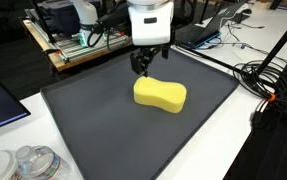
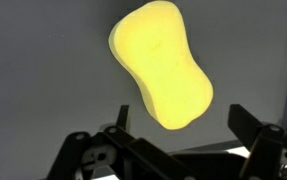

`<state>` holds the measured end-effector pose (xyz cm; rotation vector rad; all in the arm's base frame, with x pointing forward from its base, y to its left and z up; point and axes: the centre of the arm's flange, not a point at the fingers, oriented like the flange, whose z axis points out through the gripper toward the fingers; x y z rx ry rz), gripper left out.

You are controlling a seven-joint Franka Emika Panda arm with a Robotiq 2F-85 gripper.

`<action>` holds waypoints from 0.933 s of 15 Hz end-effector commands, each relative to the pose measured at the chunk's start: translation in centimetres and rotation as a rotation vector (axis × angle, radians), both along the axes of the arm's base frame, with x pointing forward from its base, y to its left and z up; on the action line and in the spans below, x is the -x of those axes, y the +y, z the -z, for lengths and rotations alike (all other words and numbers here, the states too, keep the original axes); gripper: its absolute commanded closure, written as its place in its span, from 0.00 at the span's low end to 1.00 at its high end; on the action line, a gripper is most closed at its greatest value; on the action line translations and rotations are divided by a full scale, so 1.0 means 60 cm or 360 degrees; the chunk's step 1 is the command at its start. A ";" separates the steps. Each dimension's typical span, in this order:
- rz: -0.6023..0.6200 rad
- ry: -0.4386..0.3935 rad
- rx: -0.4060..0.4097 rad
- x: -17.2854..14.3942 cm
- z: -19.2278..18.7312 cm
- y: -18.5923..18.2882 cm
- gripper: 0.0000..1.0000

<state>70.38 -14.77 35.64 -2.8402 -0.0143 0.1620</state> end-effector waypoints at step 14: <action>-0.0026 0.0142 -0.0417 0.029 0.085 -0.160 0.00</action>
